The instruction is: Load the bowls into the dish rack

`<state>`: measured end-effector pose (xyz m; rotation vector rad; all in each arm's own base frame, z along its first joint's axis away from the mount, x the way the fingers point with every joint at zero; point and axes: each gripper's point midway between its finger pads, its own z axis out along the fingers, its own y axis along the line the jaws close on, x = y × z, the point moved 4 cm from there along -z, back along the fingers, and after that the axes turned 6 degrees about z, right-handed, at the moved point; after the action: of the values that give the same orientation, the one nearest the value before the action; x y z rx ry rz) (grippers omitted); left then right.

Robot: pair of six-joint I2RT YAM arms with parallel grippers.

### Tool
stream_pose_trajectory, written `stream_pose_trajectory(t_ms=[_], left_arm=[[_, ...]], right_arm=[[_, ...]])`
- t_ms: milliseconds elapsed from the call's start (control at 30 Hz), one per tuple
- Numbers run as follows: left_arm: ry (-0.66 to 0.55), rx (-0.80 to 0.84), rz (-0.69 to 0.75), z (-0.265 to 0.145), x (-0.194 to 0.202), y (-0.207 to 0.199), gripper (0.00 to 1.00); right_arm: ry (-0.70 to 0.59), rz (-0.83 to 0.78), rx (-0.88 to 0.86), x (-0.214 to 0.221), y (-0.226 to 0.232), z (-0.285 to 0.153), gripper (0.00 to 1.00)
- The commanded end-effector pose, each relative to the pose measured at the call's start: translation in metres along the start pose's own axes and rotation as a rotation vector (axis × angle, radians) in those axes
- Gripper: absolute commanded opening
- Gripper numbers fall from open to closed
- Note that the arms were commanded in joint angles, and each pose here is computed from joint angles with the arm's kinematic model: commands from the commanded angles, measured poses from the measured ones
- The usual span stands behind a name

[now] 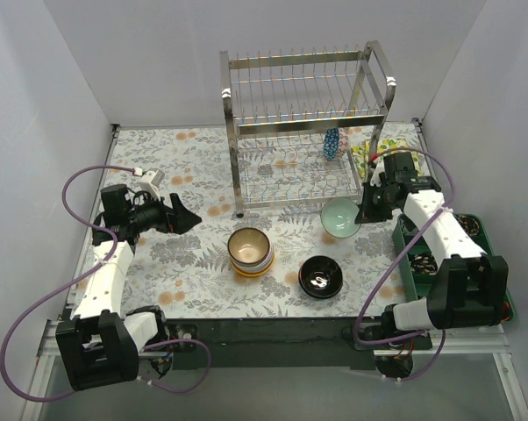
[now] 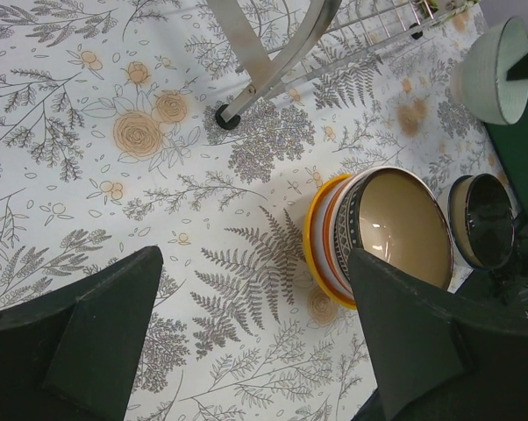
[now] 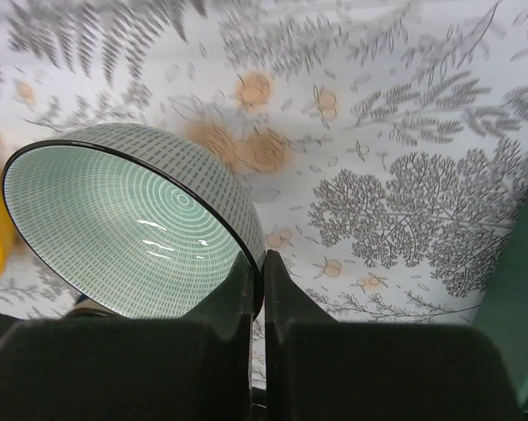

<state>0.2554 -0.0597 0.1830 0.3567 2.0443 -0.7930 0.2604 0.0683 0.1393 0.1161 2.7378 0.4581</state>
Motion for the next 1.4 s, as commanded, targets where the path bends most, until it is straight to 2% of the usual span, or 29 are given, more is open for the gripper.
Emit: stream_pose_trajectory(t_ms=[0, 100, 267, 300, 467, 600, 633, 1033, 1367], left_arm=[[-0.047, 0.019, 0.033, -0.005, -0.014, -0.006, 0.88], [-0.053, 0.012, 0.034, -0.005, -0.017, -0.006, 0.88], [-0.055, 0.006, 0.030, -0.005, -0.022, -0.005, 0.88], [-0.054, 0.005, 0.030, -0.005, -0.022, -0.004, 0.88], [-0.040, 0.001, 0.034, -0.006, -0.023, -0.004, 0.88], [-0.026, -0.006, 0.030, -0.007, -0.017, -0.004, 0.88], [-0.024, -0.005, 0.031, -0.007, -0.017, -0.005, 0.88], [-0.008, 0.009, 0.018, -0.005, 0.002, -0.006, 0.87], [-0.033, 0.048, 0.020, 0.003, -0.001, -0.001, 0.87]], right_arm=[[-0.181, -0.032, -0.108, -0.042, 0.037, -0.047, 0.01], [-0.210, -0.091, -0.082, -0.043, 0.047, -0.050, 0.01], [-0.304, -0.315, -0.047, -0.040, 0.081, -0.048, 0.01], [-0.350, -0.351, 0.027, -0.045, 0.079, -0.047, 0.01], [-0.489, -0.553, 0.132, -0.055, 0.109, -0.038, 0.01], [-0.580, -0.606, 0.239, -0.072, 0.116, -0.037, 0.01], [-0.591, -0.660, 0.259, -0.073, 0.120, -0.036, 0.01], [-0.798, -0.823, 0.474, -0.117, 0.140, -0.025, 0.01], [-0.789, -0.902, 0.662, -0.152, 0.153, 0.010, 0.01]])
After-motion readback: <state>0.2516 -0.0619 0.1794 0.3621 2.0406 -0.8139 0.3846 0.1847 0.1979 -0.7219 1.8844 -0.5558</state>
